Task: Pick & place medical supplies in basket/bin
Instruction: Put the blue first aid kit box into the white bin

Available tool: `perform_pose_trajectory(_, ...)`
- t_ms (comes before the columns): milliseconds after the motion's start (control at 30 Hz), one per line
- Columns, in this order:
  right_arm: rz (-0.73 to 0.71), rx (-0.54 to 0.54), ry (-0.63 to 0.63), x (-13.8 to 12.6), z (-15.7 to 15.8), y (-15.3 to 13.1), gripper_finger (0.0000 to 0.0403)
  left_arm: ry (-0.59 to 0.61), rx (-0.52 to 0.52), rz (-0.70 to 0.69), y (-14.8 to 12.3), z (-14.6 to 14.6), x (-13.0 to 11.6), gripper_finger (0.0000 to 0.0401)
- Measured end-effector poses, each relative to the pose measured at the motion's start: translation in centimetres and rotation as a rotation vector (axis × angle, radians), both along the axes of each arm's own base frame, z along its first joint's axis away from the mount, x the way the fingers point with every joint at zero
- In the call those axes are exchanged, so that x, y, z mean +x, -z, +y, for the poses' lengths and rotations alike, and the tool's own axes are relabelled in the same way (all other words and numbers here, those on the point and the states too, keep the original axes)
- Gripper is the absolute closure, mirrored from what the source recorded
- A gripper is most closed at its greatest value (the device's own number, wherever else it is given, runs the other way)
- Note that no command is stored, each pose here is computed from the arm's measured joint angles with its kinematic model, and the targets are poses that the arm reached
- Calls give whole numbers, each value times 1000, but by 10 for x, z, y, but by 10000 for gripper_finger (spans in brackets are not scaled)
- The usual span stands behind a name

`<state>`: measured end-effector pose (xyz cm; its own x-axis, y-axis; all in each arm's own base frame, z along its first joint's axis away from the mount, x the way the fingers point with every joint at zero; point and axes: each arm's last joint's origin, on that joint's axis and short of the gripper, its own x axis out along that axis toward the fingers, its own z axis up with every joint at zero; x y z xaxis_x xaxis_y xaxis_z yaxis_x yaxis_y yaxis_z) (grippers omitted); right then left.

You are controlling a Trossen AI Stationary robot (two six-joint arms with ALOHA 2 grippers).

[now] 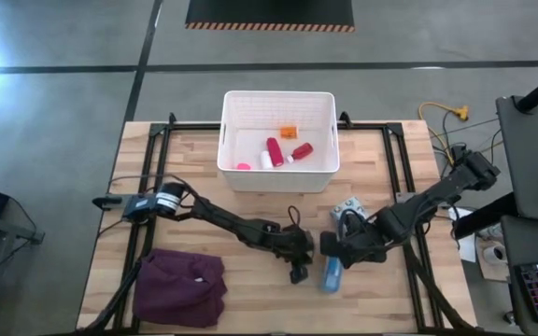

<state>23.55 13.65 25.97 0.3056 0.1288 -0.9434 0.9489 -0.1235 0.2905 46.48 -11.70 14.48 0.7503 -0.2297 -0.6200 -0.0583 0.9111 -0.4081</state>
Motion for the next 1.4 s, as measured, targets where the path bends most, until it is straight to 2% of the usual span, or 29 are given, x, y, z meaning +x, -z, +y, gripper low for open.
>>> perform_pose_trajectory(167,44,23,-17,8,6,13,78,-71,53,-3,-2,8,-20,393)
perform_pose_trajectory(300,43,24,-16,12,9,17,78,-141,72,21,0,17,-46,393)
perform_pose_trajectory(533,74,30,-18,16,11,26,88,-329,-15,-37,-3,36,-111,393)
perform_pose_trajectory(733,99,45,-20,22,14,34,158,-485,-42,-73,-7,54,-171,393)
perform_pose_trajectory(967,51,58,-35,22,14,29,249,-613,-87,-122,-10,69,-225,393)
perform_pose_trajectory(1067,-90,29,-64,27,14,2,254,-633,-111,-160,-13,72,-241,393)
perform_pose_trajectory(1167,-291,-49,-81,32,7,-41,254,-647,-158,-197,-19,75,-253,393)
perform_pose_trajectory(1300,-568,-251,-115,29,-15,-109,254,-649,-210,-262,-30,77,-264,393)
perform_pose_trajectory(1400,-670,-490,-59,20,-49,-156,253,-648,-239,-308,-41,78,-268,393)
